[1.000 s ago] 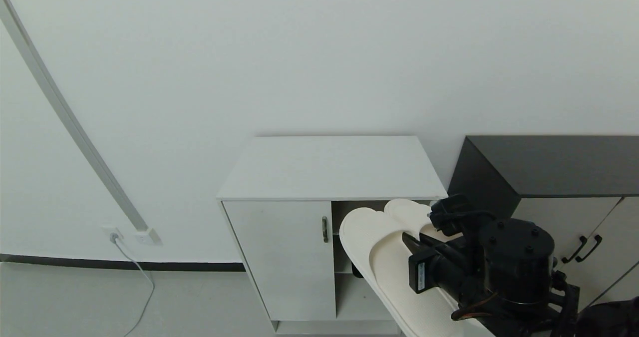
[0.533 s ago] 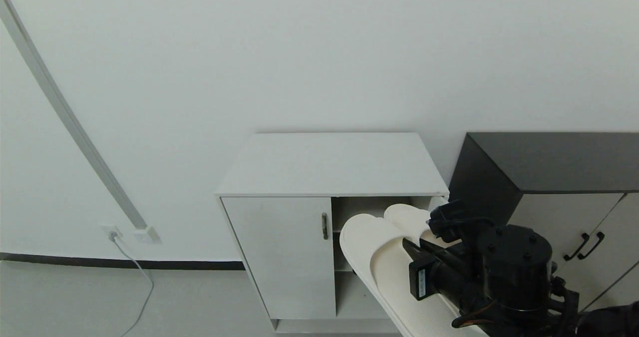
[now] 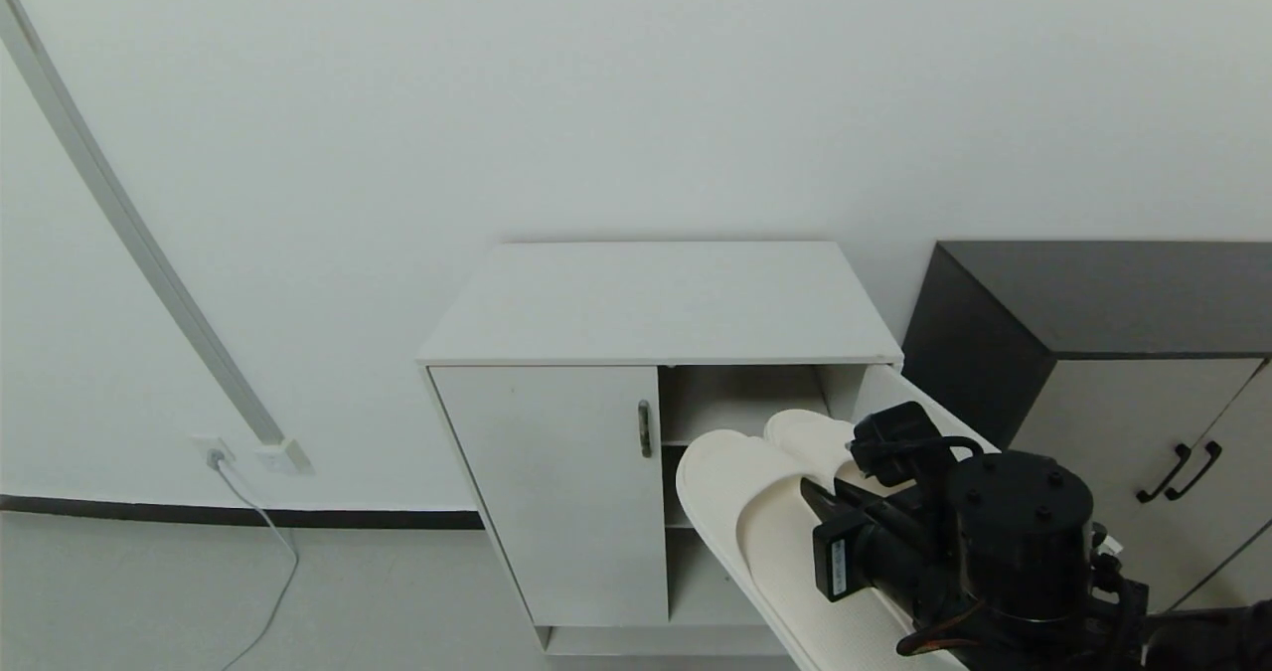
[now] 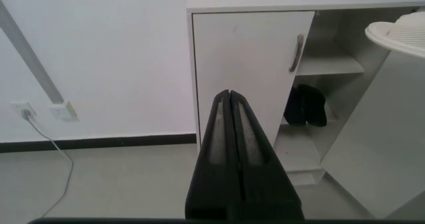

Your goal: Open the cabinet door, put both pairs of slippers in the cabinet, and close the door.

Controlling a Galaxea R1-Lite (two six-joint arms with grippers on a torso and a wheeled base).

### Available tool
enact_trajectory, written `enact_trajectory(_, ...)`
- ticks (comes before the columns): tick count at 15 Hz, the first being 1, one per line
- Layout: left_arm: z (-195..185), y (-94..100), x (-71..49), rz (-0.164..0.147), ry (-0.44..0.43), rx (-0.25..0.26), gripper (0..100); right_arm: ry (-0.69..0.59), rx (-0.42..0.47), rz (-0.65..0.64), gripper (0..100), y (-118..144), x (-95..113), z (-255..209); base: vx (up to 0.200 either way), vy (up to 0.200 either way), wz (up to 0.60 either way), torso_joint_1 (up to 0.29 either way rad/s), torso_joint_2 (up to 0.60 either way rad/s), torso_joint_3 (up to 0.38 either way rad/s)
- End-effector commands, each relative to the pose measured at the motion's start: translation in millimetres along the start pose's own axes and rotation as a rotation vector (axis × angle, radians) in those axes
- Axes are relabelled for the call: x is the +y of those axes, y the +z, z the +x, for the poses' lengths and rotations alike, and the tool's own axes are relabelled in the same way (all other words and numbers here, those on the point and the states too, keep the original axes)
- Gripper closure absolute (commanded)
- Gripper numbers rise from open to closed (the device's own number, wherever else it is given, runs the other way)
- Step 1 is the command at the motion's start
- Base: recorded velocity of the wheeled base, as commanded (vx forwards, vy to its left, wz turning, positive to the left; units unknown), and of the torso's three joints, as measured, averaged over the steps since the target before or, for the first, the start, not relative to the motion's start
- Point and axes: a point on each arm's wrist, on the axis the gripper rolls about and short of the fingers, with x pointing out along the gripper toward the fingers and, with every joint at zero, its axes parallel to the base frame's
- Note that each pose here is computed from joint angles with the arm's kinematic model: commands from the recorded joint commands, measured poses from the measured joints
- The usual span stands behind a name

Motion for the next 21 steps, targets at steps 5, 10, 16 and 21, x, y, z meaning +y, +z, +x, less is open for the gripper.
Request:
enact_trajectory(5,0,-0.1,0.0,0.001,0.0,0.002,100,-0.001,0.004,0.0,100,-1,0,1,0.0,0.0,0.0,-0.204,0.48,0.27)
enact_trajectory(10,0,-0.1,0.0,0.0,0.0,0.002,100,0.002,0.005,-0.004,100,-2,2,0,0.0,0.0,0.0,-0.223,0.55,0.314)
enact_trajectory(16,0,-0.1,0.0,0.004,0.0,0.002,100,-0.005,0.022,-0.012,100,-7,2,3,0.0,0.0,0.0,-0.198,0.51,0.312)
enact_trajectory(21,0,-0.1,0.0,0.001,0.0,0.002,100,-0.012,0.039,-0.02,100,-18,4,14,0.0,0.0,0.0,-0.16,0.48,0.327)
